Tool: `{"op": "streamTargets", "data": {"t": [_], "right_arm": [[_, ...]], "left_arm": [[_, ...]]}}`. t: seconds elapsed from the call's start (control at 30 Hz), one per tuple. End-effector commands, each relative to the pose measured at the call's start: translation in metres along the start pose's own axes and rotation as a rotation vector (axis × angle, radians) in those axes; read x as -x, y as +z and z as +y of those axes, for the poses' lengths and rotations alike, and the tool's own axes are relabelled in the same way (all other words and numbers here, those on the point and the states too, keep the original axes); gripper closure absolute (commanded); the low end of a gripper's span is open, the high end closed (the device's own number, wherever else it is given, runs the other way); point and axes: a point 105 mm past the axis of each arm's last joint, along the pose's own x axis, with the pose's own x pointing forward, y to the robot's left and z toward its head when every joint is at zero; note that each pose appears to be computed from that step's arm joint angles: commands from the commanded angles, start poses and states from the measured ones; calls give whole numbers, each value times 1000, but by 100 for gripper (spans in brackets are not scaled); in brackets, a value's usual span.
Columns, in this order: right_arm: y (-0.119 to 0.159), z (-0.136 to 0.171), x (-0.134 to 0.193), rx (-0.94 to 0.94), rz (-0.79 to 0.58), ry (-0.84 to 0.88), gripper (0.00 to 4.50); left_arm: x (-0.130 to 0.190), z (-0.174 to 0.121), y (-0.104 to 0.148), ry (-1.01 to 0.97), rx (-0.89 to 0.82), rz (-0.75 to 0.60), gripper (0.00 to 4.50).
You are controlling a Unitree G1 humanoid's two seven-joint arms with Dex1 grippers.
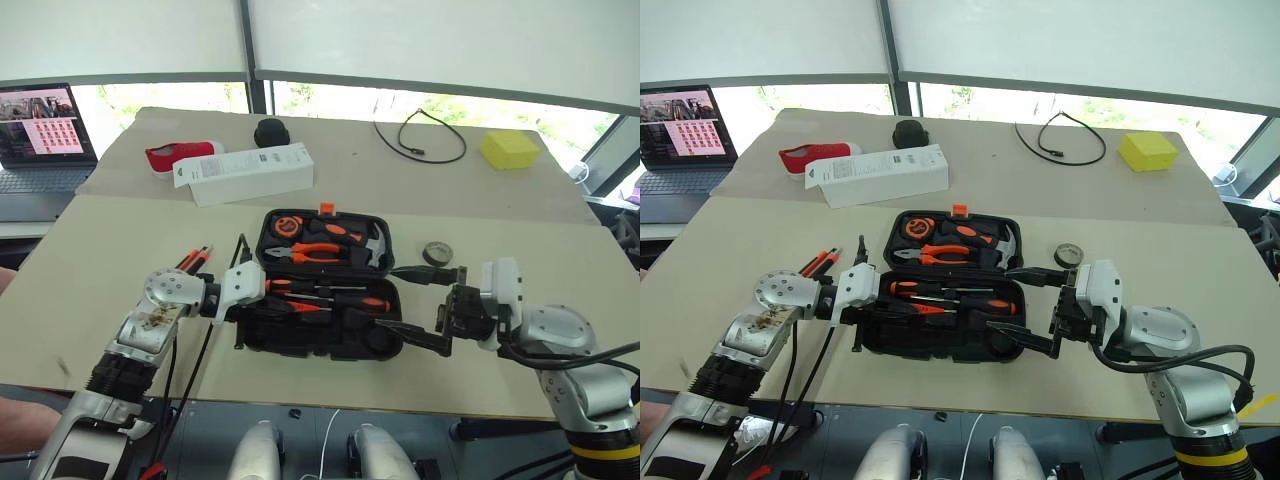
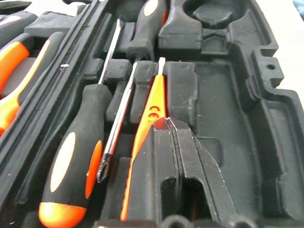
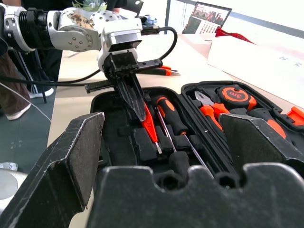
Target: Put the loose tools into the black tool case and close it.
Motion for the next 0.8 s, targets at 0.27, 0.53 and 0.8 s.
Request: {"op": "streamTargets", "data": {"t": [0.27,0.53,0.8], "right_arm": [[9,1,1,30,-29,2,0],[9,1,5,34,-28,-6,0],[-1,-5,37,109,6,-89,0]], "left_arm": [[3,-4,-14,14,111,36,447],[30,-3,4,133,131,-118,447],[153,-24,-27,730,226,-201,296]]}}
